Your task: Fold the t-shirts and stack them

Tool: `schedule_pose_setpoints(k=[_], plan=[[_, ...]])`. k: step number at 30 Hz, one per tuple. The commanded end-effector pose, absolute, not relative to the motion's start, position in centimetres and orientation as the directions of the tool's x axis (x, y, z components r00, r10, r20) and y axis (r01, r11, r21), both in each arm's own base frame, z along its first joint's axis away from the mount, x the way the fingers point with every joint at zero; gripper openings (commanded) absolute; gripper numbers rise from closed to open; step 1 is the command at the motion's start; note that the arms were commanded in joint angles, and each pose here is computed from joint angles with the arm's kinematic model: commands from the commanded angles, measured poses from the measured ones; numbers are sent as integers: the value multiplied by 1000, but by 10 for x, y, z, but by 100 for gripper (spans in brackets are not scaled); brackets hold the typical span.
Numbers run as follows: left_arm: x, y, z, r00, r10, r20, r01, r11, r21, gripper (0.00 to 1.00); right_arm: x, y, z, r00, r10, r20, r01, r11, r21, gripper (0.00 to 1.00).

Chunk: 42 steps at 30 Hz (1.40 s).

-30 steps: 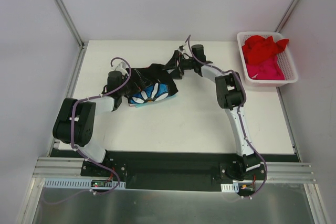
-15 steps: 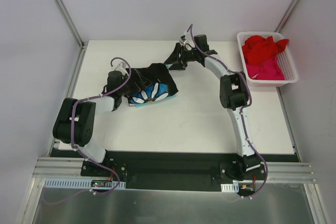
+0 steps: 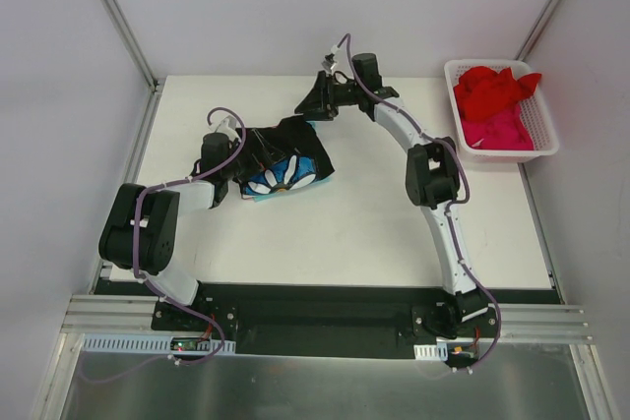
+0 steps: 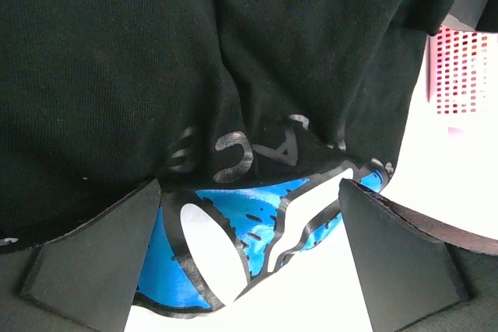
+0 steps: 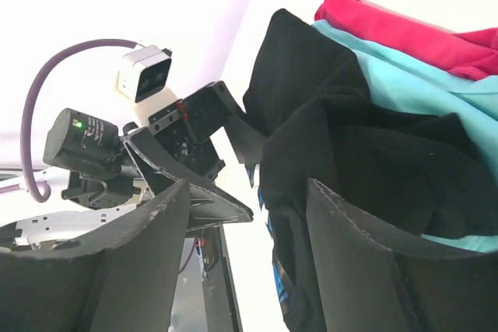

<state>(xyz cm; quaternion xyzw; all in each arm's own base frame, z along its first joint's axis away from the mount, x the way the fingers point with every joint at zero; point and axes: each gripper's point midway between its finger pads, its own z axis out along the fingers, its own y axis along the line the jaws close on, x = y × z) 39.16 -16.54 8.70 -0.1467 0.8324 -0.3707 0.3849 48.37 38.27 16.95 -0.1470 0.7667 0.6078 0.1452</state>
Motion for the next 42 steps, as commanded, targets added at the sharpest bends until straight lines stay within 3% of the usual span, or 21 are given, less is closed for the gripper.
schedule_pose_setpoints(k=[1, 9, 12, 13, 16, 19, 22, 42], plan=[[392, -169, 93, -664, -529, -528, 58, 668, -742, 99, 477, 391, 173, -916, -69, -394, -400, 169, 901, 64], [392, -170, 96, -666, -529, -526, 65, 662, -747, 99, 472, 383, 153, -926, -81, -367, -376, 181, 909, 63], [391, -169, 96, -664, -529, -528, 64, 664, -745, 99, 474, 380, 147, -932, -81, -354, -363, 183, 913, 55], [392, -169, 96, -663, -529, -530, 64, 666, -744, 99, 473, 380, 145, -933, -86, -350, -360, 181, 915, 42], [393, -170, 97, -664, -529, -530, 67, 663, -746, 99, 473, 380, 142, -936, -89, -342, -353, 179, 919, 20], [393, -171, 97, -667, -528, -526, 68, 660, -748, 99, 477, 380, 144, -935, -85, -345, -355, 174, 918, 7], [393, -171, 97, -667, -528, -526, 68, 660, -748, 99, 482, 378, 145, -936, -78, -343, -351, 169, 921, 1], [386, -170, 94, -679, -513, -525, 66, 670, -739, 99, 542, 346, 133, -918, 64, -390, -371, 198, 907, 1]])
